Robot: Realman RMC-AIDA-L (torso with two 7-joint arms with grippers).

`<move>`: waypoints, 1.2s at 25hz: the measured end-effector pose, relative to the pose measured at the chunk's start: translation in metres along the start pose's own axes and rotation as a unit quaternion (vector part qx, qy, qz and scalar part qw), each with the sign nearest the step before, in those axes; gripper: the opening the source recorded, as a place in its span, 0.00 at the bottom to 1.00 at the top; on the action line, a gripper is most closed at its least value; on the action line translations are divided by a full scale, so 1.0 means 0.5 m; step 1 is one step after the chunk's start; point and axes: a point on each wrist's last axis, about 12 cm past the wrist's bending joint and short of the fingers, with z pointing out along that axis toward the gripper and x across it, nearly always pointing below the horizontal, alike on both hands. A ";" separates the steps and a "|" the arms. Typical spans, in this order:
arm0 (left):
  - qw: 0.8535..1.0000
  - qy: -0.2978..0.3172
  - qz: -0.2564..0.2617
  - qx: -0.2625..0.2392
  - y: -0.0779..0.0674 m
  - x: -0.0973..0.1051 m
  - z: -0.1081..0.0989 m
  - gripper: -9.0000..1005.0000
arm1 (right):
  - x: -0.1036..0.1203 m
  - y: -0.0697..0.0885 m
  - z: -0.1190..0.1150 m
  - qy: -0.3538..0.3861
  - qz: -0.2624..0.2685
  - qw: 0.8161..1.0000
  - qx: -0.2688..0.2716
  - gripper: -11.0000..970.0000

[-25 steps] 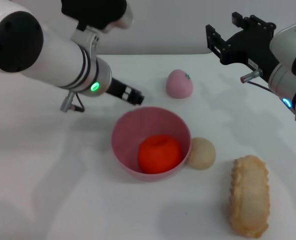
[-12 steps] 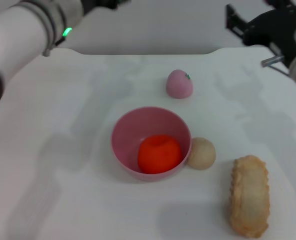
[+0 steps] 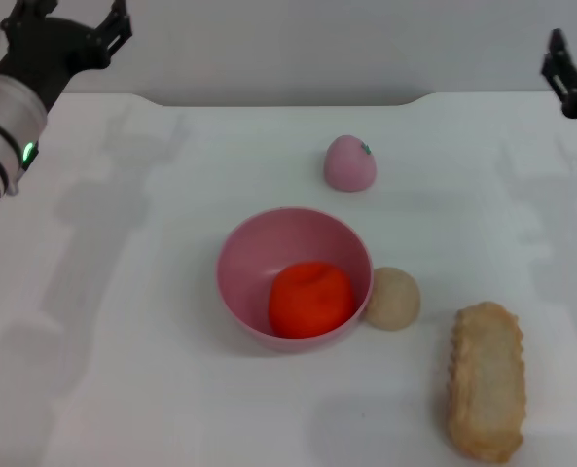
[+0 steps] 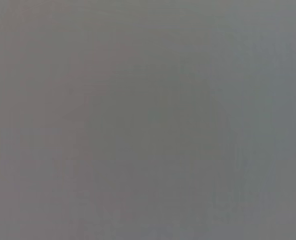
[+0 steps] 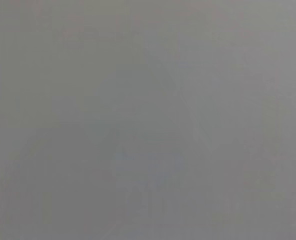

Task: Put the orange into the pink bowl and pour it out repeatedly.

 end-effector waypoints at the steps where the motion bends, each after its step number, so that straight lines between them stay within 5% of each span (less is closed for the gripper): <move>1: 1.000 -0.001 -0.006 -0.004 0.006 0.012 -0.005 0.84 | 0.004 -0.004 -0.003 0.000 0.016 1.000 0.004 0.83; 9: 0.997 -0.016 -0.067 -0.022 0.033 0.065 -0.032 0.84 | 0.031 -0.029 -0.019 0.006 0.064 0.998 0.024 0.83; 30: 0.997 -0.033 -0.064 -0.028 0.046 0.085 -0.041 0.84 | 0.049 -0.026 -0.015 0.012 0.068 0.997 0.021 0.83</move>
